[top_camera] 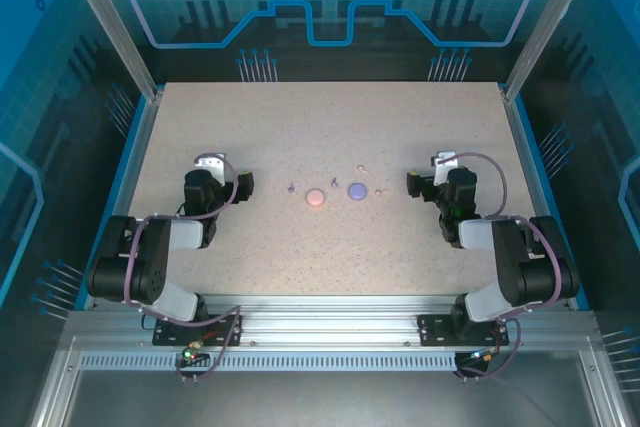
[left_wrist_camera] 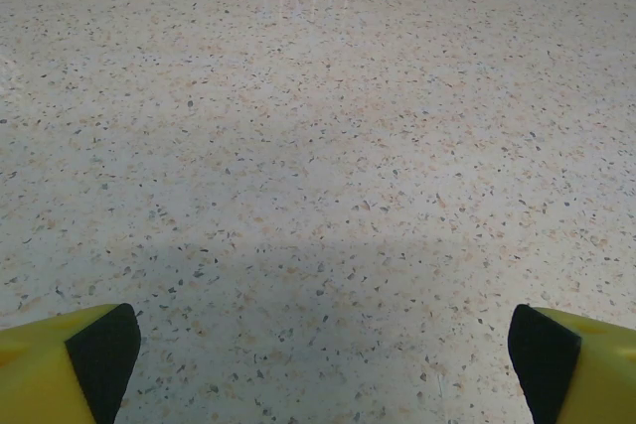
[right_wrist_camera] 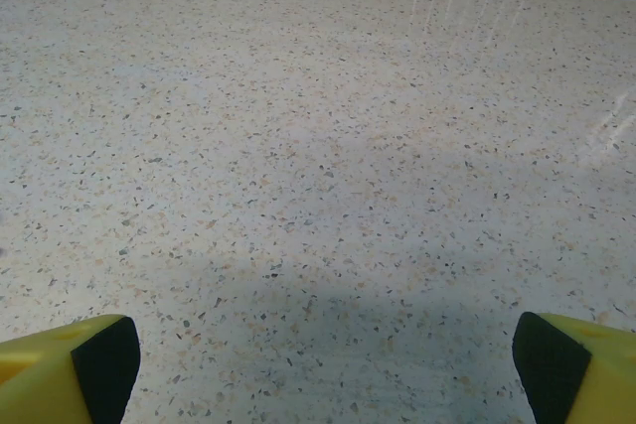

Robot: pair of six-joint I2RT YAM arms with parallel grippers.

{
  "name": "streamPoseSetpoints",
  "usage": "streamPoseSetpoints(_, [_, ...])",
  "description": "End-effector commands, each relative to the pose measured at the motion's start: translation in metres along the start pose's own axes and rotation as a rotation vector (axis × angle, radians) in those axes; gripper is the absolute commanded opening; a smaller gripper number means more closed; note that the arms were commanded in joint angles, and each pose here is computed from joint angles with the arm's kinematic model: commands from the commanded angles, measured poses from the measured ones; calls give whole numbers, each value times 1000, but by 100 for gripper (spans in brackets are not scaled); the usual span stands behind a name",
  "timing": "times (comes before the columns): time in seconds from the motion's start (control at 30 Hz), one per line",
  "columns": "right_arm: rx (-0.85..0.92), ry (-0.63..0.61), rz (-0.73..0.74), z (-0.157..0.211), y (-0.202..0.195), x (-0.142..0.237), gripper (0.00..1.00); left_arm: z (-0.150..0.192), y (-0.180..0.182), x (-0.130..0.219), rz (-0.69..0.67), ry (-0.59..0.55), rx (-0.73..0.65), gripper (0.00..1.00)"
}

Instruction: Insert wireless bluetooth earbuds into charging case

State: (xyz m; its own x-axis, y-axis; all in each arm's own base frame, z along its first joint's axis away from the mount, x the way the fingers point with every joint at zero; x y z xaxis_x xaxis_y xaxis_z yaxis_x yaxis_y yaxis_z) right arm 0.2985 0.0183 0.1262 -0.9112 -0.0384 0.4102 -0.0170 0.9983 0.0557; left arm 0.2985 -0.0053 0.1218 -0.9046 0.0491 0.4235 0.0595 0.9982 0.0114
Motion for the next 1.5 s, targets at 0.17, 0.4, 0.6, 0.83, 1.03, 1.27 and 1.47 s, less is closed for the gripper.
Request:
streamPoseSetpoints(0.17, [3, -27, -5, -9, 0, -3, 100, -10, 2, -2, -16, -30, 0, 99])
streamPoseSetpoints(0.4, [3, -28, -6, -10, 0, -3, 100, -10, 2, -3, -16, -30, 0, 99])
streamPoseSetpoints(0.6, [4, -27, -6, -9, 0, -3, 100, -10, 2, -2, -16, -30, 0, 99])
streamPoseSetpoints(0.83, [14, -14, -7, -25, 3, 5, 100, -32, 7, 8, -75, 29, 44, 99])
streamPoseSetpoints(1.03, [-59, 202, 19, -46, 4, 14, 100, -60, 4, 37, -53, 100, 176, 99])
streamPoseSetpoints(1.27, [-193, 433, -121, -64, 20, 19, 100, -80, -15, 63, 148, 237, 413, 99])
streamPoseSetpoints(1.47, [-272, 634, -330, -71, 52, 6, 100, -86, -69, 54, 302, 426, 444, 99])
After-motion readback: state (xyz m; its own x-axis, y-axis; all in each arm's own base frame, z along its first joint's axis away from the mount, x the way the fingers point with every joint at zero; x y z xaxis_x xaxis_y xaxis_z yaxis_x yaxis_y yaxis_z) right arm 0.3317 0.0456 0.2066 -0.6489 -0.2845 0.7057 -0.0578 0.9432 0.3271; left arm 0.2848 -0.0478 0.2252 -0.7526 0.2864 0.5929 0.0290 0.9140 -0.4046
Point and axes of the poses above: each hand's point on the last joint's axis, 136 mm out from that joint toward the fingers, its own x axis back along the fingers, its own y axis along the line the jaws close on, z = x × y, the point moved 10 cm from there along x, back along the fingers, and after that the axes turned 7 degrees about -x, right-handed, at the moved point
